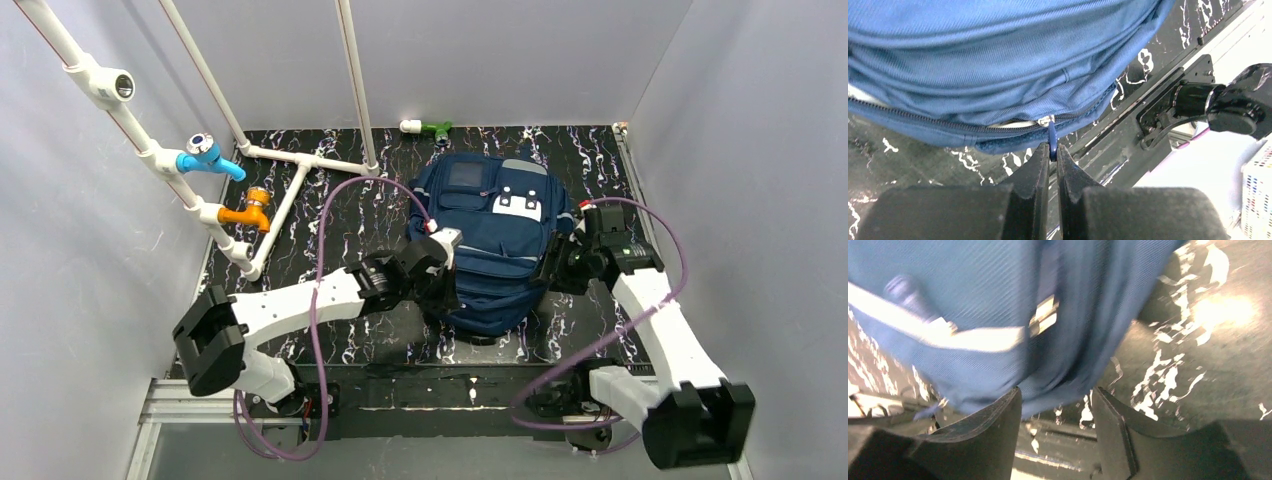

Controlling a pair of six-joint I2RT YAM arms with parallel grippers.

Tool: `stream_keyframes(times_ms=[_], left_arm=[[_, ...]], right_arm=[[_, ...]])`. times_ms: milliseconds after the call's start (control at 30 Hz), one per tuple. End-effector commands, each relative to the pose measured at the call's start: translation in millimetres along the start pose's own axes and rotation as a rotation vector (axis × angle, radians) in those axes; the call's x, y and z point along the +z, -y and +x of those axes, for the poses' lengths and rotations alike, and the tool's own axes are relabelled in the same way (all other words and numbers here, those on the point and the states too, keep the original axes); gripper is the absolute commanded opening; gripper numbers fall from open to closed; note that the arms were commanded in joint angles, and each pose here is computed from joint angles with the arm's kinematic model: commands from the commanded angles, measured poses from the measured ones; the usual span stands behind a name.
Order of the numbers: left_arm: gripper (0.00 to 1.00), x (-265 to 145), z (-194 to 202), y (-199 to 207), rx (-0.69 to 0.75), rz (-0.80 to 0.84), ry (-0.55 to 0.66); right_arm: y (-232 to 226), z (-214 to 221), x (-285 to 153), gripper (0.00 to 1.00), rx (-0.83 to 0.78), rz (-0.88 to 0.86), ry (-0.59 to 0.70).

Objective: Pack the student bag
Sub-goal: Zip the student bag at the center of the board.

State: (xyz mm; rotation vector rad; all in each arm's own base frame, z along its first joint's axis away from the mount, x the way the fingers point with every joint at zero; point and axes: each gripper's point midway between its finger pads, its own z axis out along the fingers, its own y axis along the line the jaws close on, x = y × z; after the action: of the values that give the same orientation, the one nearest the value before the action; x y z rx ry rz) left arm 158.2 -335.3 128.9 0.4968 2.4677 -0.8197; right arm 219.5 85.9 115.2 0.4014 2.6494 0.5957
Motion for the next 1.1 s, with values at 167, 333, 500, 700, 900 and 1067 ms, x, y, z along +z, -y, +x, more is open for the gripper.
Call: stream_keyframes(times_ms=[167, 333, 500, 700, 900, 1067], left_arm=[[0.0, 4.3, -20.0, 74.3, 0.013, 0.233, -0.016], [0.0, 8.1, -18.4, 100.6, 0.05, 0.261, -0.017], [0.0, 12.4, -21.5, 106.8, 0.067, 0.248, -0.017], [0.0, 12.0, -21.4, 119.9, 0.091, 0.272, -0.024], [0.0, 12.1, -1.6, 126.1, 0.086, 0.265, -0.059], [0.0, 12.2, 7.0, 125.2, 0.089, 0.261, -0.074]], right_arm=[[-56.7, 50.1, -40.9, 0.64, -0.013, -0.172, -0.039], [-71.7, 56.8, -28.8, 0.64, 0.136, -0.281, -0.015], [-56.4, 67.4, -26.8, 0.64, 0.153, -0.203, -0.032], [-27.5, 66.6, -14.0, 0.63, 0.192, -0.095, 0.044], [-16.9, 46.6, -5.4, 0.38, 0.371, -0.093, 0.209], [2.2, 42.3, 2.2, 0.17, 0.468, -0.059, 0.298]])
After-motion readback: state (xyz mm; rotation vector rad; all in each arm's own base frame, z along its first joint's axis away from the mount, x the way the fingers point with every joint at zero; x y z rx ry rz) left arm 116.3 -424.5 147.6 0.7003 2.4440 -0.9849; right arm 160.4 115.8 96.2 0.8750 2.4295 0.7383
